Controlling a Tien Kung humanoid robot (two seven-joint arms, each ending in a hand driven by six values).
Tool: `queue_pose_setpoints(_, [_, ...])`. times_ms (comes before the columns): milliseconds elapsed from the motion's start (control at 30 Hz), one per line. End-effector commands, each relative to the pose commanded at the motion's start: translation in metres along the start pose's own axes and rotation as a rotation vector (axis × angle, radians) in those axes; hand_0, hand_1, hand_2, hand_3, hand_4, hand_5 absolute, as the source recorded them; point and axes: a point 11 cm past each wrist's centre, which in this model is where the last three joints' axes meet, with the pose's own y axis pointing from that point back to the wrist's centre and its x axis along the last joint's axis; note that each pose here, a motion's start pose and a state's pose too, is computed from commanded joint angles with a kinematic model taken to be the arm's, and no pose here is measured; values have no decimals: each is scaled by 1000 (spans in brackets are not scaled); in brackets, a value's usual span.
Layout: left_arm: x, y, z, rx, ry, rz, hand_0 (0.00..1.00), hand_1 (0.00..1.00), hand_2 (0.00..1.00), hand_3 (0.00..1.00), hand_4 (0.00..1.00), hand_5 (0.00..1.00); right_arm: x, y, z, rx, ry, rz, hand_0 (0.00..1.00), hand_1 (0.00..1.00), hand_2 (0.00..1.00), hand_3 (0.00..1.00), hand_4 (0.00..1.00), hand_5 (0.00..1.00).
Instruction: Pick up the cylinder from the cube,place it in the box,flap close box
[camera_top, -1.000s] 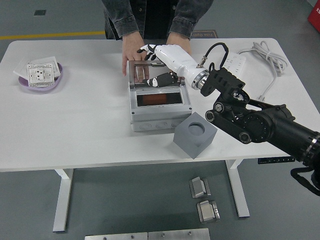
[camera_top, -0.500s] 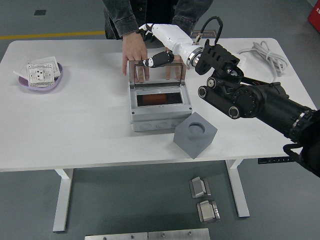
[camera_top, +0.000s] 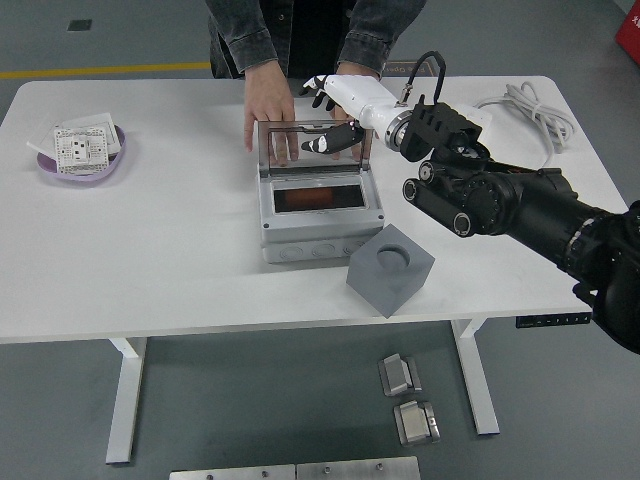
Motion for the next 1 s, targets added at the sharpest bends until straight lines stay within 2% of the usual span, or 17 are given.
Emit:
queue_pose_setpoints(300, [-2,-1,-4,6,4,-4,716,689,571,778,777,331,-6,5,-15,66,-4,4,686,641,707,822,932,374])
queue_pose_setpoints(500, [-4,-1,-5,6,7,-8,716,689,570,777,776,330,-4,13,-30,134,9,20,688,644,710,823,937,390])
queue_pose_setpoints(633, [-5,-1,-6,9,10,-10,716,689,570,777,776,330,-9,20,-34,163,25,10,688,644,710,823,937,390])
queue_pose_setpoints(800, [-5,-1,-8,11,11,-10,716,690,570,777,775,330,-9,22,-32,165,36,10,691,643,711,826,940,397])
queue_pose_setpoints(1000, [-4,-1,-4,5,10,-8,716,689,570,776,772,328,7,15,-23,126,34,32,691,640,711,827,943,409])
